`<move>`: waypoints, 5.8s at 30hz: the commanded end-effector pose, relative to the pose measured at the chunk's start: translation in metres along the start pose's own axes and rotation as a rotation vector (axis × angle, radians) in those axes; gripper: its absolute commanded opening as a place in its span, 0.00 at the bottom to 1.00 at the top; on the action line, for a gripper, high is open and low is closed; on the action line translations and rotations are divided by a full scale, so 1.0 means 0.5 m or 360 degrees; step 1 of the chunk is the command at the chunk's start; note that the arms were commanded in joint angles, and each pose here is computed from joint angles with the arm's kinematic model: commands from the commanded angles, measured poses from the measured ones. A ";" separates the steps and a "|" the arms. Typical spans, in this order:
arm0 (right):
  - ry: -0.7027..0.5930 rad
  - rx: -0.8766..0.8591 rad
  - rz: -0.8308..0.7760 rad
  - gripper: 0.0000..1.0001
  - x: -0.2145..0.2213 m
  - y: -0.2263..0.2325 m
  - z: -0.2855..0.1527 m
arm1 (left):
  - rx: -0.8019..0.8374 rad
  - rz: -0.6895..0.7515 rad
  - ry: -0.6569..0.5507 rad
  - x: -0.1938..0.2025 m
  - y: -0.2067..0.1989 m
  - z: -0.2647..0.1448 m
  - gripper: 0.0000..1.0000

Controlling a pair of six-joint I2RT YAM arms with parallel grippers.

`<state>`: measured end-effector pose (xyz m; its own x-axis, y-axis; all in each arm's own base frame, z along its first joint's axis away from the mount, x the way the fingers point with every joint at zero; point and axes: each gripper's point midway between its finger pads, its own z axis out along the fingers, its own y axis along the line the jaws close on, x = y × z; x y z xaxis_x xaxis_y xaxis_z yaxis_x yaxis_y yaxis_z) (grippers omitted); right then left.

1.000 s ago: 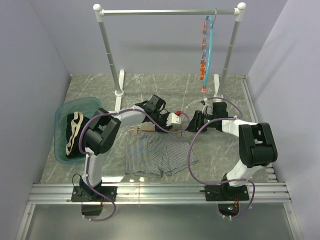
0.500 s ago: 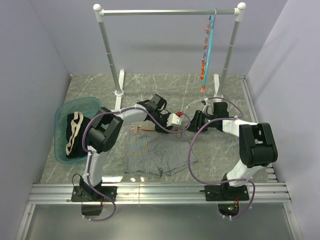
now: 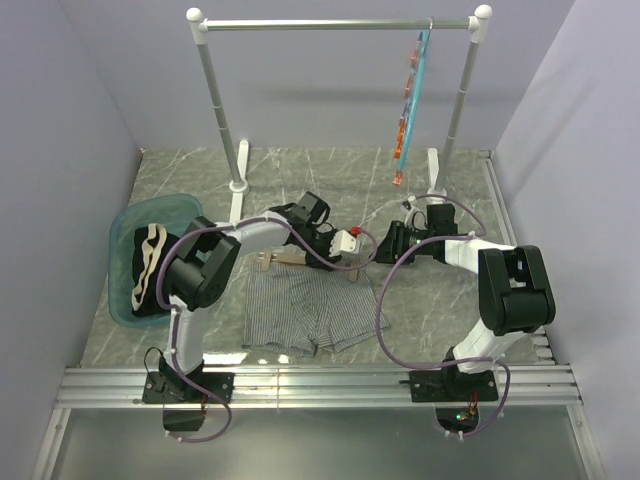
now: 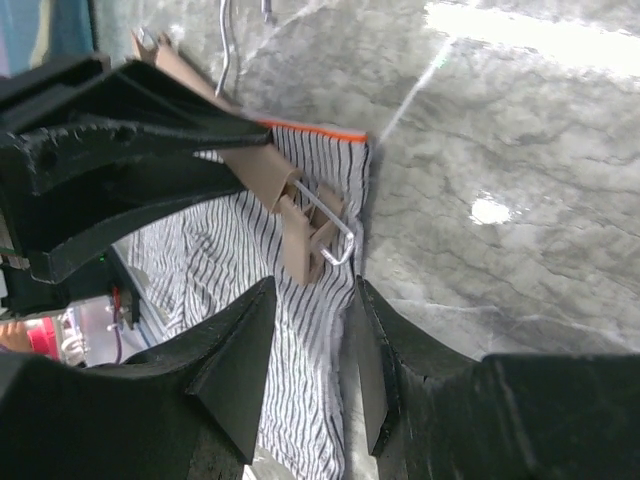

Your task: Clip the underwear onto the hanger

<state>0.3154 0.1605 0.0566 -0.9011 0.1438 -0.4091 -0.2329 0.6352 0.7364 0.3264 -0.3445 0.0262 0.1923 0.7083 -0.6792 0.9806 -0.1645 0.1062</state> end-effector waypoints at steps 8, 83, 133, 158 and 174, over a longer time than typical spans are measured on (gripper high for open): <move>-0.0119 -0.0205 -0.0056 0.45 -0.045 0.060 -0.012 | -0.0238 -0.0105 -0.0097 -0.053 0.005 -0.077 0.04; -0.0040 -0.0637 -0.0791 0.00 -0.037 0.187 0.039 | 0.0265 -0.0640 -0.0572 -0.173 0.006 -0.168 0.78; -0.0001 -0.0603 -0.0858 0.00 -0.022 0.189 0.035 | 0.0384 -0.0754 -0.0571 -0.181 0.007 -0.136 0.46; -0.0010 -0.0617 -0.0863 0.00 -0.023 0.196 0.030 | 0.0428 -0.0828 -0.0477 -0.149 0.003 -0.109 0.49; 0.0013 -0.0533 -0.0794 0.37 -0.015 0.178 0.031 | 0.0413 -0.0886 -0.0586 -0.145 0.029 -0.132 0.00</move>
<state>0.3034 0.2273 0.1009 -0.6909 -0.1196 -0.7130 -0.7030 0.3410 0.6241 0.3173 -0.3539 0.1116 -0.4077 0.5158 -0.7535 0.8751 -0.0149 -0.4837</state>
